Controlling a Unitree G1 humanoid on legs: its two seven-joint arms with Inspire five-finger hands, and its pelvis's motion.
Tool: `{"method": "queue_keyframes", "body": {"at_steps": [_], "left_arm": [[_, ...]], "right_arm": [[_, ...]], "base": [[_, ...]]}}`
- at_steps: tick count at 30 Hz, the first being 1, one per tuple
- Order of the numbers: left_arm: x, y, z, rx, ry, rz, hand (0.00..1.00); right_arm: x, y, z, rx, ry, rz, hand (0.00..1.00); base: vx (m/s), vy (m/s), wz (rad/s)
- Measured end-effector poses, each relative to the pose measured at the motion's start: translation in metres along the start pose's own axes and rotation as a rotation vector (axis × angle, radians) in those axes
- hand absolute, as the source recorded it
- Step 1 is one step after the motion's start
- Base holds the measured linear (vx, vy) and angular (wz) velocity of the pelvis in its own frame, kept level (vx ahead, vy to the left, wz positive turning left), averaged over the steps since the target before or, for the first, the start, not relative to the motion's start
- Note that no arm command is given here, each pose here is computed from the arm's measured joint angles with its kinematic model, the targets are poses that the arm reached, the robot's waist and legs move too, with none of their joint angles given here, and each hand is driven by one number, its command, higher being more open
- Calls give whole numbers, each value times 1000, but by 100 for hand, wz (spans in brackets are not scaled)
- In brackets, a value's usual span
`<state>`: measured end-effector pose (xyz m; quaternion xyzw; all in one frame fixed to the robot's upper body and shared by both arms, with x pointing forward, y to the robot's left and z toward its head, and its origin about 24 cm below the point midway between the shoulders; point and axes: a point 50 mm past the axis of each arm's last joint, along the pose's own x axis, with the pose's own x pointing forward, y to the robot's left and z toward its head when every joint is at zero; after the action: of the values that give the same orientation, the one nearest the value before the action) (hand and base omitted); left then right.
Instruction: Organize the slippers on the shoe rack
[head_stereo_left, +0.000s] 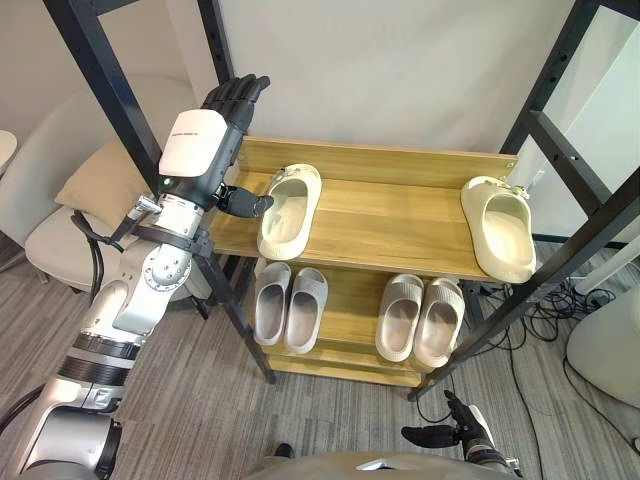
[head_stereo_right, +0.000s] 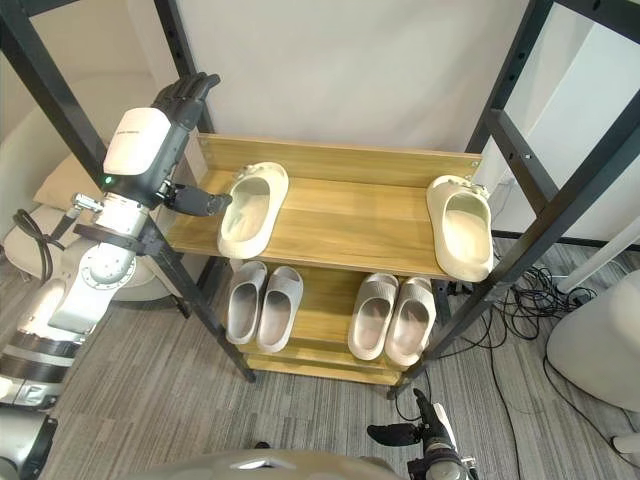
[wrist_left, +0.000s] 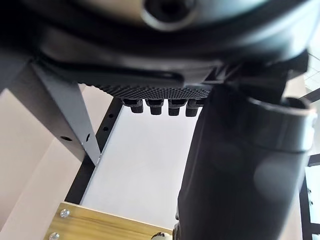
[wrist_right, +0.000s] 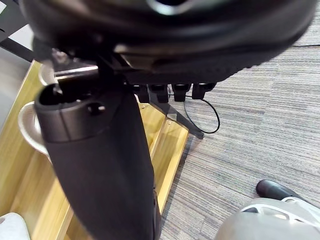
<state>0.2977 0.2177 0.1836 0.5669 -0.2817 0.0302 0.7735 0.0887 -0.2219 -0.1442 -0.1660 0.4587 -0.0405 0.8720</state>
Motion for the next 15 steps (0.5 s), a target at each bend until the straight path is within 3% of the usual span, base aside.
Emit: {"method": "queue_keyframes", "body": {"at_steps": [15], "left_arm": [[-4,-15,-14,70,90,-16,100]], "right_arm": [[-1,8,4,18,-17,12,100]], "base": [[2,2,-5]]}}
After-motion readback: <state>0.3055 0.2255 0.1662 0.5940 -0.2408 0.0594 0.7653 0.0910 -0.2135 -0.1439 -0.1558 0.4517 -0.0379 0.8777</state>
